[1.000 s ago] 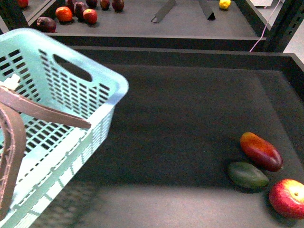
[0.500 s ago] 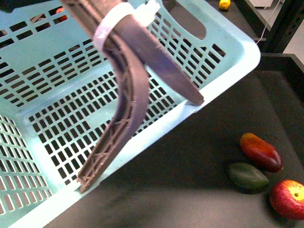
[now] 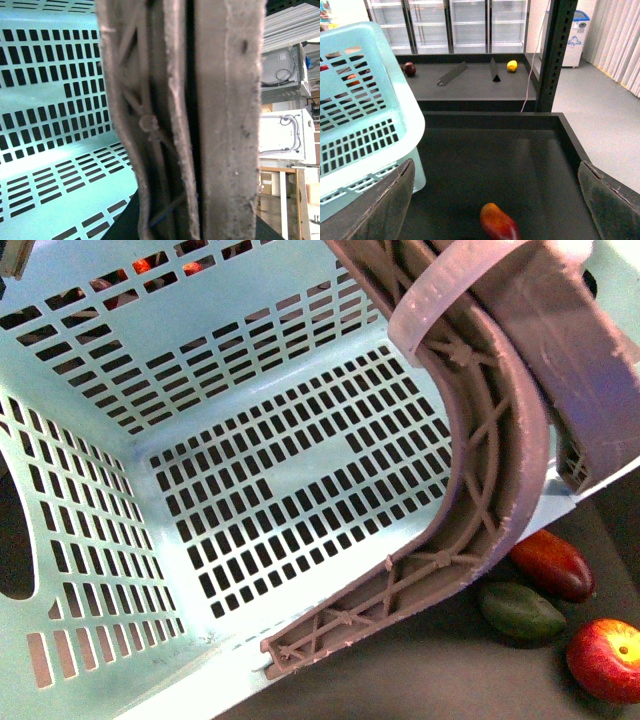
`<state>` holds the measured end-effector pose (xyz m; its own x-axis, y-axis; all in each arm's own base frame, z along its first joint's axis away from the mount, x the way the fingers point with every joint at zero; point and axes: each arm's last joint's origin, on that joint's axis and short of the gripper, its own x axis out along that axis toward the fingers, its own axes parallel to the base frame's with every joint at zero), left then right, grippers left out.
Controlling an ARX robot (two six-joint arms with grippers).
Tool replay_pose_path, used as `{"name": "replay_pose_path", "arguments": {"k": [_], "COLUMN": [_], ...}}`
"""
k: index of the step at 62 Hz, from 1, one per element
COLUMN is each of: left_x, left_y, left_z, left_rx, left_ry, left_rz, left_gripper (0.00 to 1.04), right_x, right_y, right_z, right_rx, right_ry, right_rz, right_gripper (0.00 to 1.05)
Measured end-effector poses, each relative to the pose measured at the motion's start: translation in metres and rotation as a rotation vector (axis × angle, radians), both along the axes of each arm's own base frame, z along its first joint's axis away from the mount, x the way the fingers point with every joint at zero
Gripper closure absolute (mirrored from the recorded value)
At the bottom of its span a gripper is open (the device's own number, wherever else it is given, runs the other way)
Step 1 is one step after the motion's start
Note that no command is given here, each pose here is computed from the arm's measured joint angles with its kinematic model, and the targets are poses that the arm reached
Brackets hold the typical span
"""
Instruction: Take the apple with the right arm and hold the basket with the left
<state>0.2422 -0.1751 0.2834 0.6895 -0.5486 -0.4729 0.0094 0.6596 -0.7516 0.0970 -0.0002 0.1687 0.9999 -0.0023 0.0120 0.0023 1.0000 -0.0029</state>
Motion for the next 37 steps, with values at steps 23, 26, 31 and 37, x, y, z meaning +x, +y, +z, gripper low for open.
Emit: {"name": "replay_pose_path", "arguments": {"k": [23, 26, 31, 37], "left_x": [0.000, 0.000, 0.000, 0.000], "left_y": [0.000, 0.000, 0.000, 0.000], "left_z": [0.000, 0.000, 0.000, 0.000], "left_rx": [0.006, 0.005, 0.004, 0.009], "left_ry": [-0.003, -0.002, -0.001, -0.004], "left_rz": [0.001, -0.002, -0.001, 0.001], "left_gripper": [0.89, 0.89, 0.89, 0.89], "right_x": [0.000, 0.000, 0.003, 0.011], "right_y": [0.000, 0.000, -0.003, -0.007], "right_z": [0.000, -0.001, -0.004, -0.013], "right_rx": [0.000, -0.010, -0.080, -0.112], "right_ry": [0.000, 0.045, 0.378, 0.521], "right_rz": [0.000, -0.027, -0.181, -0.205], "right_gripper": [0.09, 0.09, 0.09, 0.09]}}
